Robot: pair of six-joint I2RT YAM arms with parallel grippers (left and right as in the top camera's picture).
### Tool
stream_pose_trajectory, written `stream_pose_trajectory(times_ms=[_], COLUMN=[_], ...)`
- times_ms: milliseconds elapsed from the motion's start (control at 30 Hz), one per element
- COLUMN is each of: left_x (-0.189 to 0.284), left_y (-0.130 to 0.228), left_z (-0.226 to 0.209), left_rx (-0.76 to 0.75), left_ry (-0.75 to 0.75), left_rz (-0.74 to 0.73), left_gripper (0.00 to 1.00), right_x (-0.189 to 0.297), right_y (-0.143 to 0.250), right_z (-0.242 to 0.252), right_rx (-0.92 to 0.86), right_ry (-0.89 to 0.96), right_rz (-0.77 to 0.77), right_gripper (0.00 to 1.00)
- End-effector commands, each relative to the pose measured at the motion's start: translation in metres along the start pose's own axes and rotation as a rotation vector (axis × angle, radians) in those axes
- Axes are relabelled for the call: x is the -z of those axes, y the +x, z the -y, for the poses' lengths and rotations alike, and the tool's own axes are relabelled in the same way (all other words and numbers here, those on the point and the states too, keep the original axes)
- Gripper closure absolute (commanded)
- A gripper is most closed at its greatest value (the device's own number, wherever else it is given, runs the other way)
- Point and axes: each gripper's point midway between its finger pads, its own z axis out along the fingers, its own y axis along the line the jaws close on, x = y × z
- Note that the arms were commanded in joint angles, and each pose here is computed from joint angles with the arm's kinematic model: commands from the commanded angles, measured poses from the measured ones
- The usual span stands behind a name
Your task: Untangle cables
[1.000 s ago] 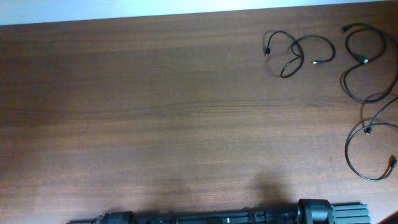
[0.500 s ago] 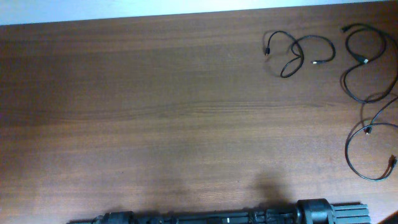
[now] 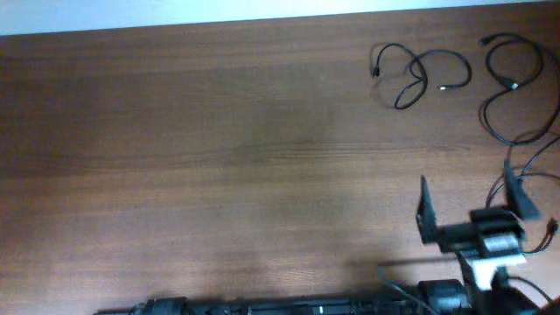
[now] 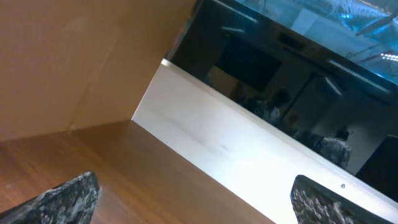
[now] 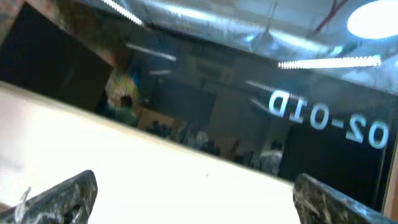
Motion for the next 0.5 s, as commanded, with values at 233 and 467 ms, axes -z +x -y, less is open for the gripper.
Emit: stream_pose_trajectory(times_ms=[233,467], left_x=[0.001,0.001], left_y=[0.0,0.0], left_z=[-0.001,-0.001], left_rx=[-0.002,-0.002], left_ry=[-0.005,-0.005], left_rz=[0.005,0.005], left_gripper=[0.01,0.01], right_x=[0.021,0.046], right_y=[0.151,0.208], right_z=[-0.031,-0.051], right_rx=[-0.206,-0.248], right_ry=[0.01,-0.027], right_rz=[-0.301,-0.523], right_gripper=[0.01,0.01])
